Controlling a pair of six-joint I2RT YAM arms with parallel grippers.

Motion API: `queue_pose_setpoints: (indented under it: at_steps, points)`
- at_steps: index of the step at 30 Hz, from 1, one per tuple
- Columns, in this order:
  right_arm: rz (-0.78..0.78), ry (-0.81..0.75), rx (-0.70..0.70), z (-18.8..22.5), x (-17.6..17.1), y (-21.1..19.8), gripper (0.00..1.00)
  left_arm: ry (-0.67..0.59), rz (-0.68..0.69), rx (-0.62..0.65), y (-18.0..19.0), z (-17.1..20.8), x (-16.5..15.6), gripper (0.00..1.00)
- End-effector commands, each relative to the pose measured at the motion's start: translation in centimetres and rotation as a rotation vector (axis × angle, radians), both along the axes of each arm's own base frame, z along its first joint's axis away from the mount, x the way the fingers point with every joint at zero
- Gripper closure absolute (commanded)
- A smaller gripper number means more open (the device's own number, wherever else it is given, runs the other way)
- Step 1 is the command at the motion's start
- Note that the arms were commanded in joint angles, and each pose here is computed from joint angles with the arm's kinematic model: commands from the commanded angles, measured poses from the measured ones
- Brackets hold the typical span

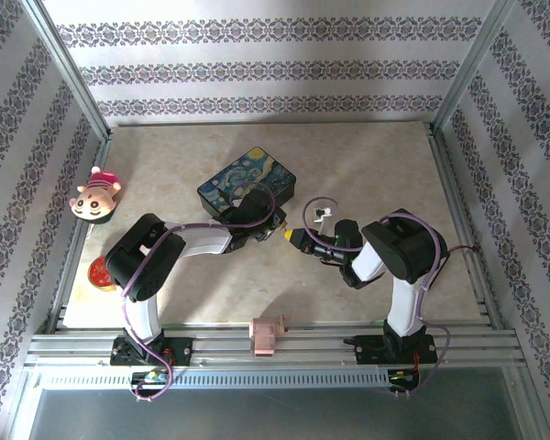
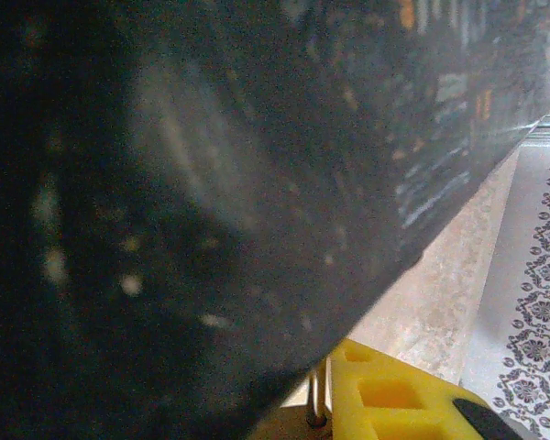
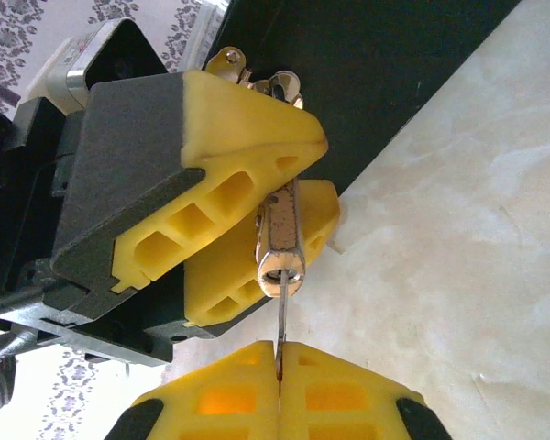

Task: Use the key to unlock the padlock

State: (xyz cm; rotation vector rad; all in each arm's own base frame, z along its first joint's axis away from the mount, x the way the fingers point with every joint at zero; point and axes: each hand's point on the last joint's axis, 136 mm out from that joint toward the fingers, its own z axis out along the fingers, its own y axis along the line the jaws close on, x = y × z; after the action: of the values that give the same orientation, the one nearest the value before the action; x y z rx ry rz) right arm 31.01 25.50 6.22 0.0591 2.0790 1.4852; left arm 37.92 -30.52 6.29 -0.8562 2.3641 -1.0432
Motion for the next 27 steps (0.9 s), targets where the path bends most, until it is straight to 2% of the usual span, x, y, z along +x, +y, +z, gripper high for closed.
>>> queue_pose_setpoints:
  at_steps: [1,27]
  points:
    - [-0.094,0.003,0.035,0.5,2.8,-1.1,1.0,0.191,-0.075,-0.062,-1.0,-2.9,-3.9,1.0]
    - [-0.103,0.053,0.08,0.5,4.1,-1.5,1.0,0.185,-0.078,-0.073,-1.2,-2.8,-3.8,1.0]
